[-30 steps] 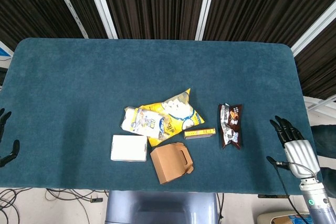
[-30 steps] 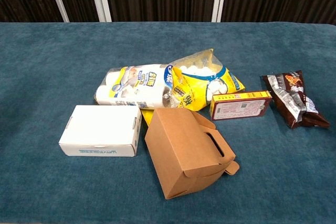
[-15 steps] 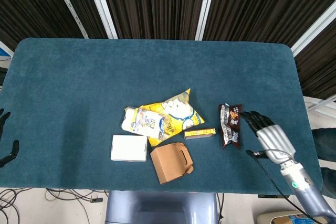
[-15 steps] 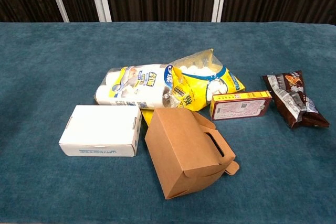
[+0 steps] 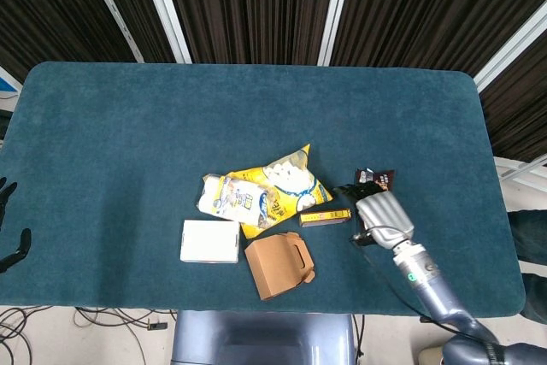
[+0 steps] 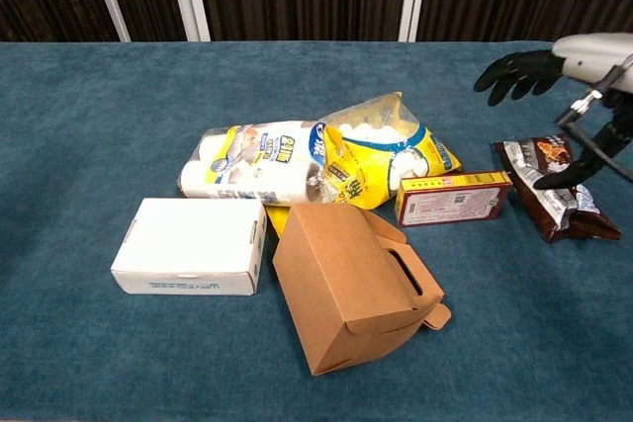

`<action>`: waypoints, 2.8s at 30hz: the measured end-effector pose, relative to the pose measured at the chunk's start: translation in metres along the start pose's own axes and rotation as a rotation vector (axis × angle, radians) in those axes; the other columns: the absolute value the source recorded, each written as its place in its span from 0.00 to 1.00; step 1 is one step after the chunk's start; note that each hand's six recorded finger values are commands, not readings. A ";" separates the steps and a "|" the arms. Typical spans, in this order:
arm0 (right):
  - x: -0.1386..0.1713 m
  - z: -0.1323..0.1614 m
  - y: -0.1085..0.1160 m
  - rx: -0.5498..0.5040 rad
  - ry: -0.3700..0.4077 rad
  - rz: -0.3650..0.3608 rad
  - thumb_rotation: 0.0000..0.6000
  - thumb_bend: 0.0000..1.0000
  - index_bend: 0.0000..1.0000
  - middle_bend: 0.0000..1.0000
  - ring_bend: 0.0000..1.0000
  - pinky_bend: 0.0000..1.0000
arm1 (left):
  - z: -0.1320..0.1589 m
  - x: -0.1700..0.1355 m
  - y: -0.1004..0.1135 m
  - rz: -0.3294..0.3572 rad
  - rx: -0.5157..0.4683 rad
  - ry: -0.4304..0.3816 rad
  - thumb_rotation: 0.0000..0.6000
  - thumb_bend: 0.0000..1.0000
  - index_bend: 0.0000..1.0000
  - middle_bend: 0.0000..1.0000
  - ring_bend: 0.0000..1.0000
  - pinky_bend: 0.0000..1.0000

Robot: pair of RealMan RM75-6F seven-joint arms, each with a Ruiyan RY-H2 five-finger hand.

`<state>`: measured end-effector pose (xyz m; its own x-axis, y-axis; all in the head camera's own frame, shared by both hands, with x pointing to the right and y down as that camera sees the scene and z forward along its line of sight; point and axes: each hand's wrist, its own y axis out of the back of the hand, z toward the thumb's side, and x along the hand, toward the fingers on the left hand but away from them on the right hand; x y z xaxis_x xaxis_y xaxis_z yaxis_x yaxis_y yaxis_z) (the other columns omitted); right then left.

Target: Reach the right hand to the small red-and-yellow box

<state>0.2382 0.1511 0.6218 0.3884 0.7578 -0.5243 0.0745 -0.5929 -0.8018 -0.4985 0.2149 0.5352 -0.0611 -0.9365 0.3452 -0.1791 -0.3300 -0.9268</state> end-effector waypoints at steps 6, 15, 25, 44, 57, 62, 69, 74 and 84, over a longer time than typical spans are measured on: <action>-0.008 0.017 -0.028 -0.007 0.006 0.010 1.00 0.12 0.26 0.29 0.25 0.21 | 0.000 0.000 0.000 -0.002 -0.003 0.002 1.00 0.47 0.01 0.00 0.03 0.01; -0.024 0.024 -0.042 0.029 -0.001 -0.007 1.00 0.15 0.27 0.31 0.28 0.21 | -0.001 0.000 0.001 -0.002 -0.006 0.003 1.00 0.47 0.01 0.00 0.03 0.01; -0.041 0.021 -0.046 0.046 -0.012 0.024 1.00 0.17 0.33 0.39 0.34 0.21 | -0.001 0.000 0.001 0.002 -0.009 0.002 1.00 0.47 0.01 0.00 0.03 0.01; -0.060 0.014 -0.056 0.064 -0.045 0.015 1.00 0.38 0.40 0.48 0.43 0.21 | -0.001 0.000 -0.001 -0.010 -0.005 0.001 1.00 0.47 0.00 0.00 0.03 0.01; -0.060 0.013 -0.064 0.078 -0.034 0.043 1.00 0.39 0.45 0.56 0.50 0.21 | -0.001 0.000 -0.001 -0.013 -0.008 0.004 1.00 0.47 0.00 0.00 0.03 0.01; -0.059 0.014 -0.059 0.060 -0.029 0.030 1.00 0.40 0.49 0.64 0.59 0.22 | -0.001 0.000 -0.001 -0.015 -0.008 0.004 1.00 0.47 0.00 0.00 0.03 0.01; -0.053 0.017 -0.052 -0.004 -0.003 0.043 1.00 0.40 0.49 0.65 0.59 0.23 | -0.001 0.000 -0.002 -0.018 -0.010 0.007 1.00 0.47 0.00 0.00 0.03 0.01; -0.048 0.020 -0.031 -0.041 0.025 -0.006 1.00 0.40 0.49 0.65 0.59 0.23 | -0.001 -0.001 -0.001 -0.017 -0.013 0.008 1.00 0.47 0.00 0.00 0.03 0.01; -0.025 0.025 0.051 -0.124 0.082 -0.185 1.00 0.40 0.49 0.65 0.59 0.23 | -0.001 0.000 -0.001 -0.018 -0.012 0.006 1.00 0.47 0.00 0.00 0.03 0.01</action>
<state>0.2096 0.1083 0.5868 0.4307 0.8348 -0.3429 0.2613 -0.4791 -0.8380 -0.4991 0.2158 0.5365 -0.0640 -0.9297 0.3626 -0.1917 -0.3451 -0.9188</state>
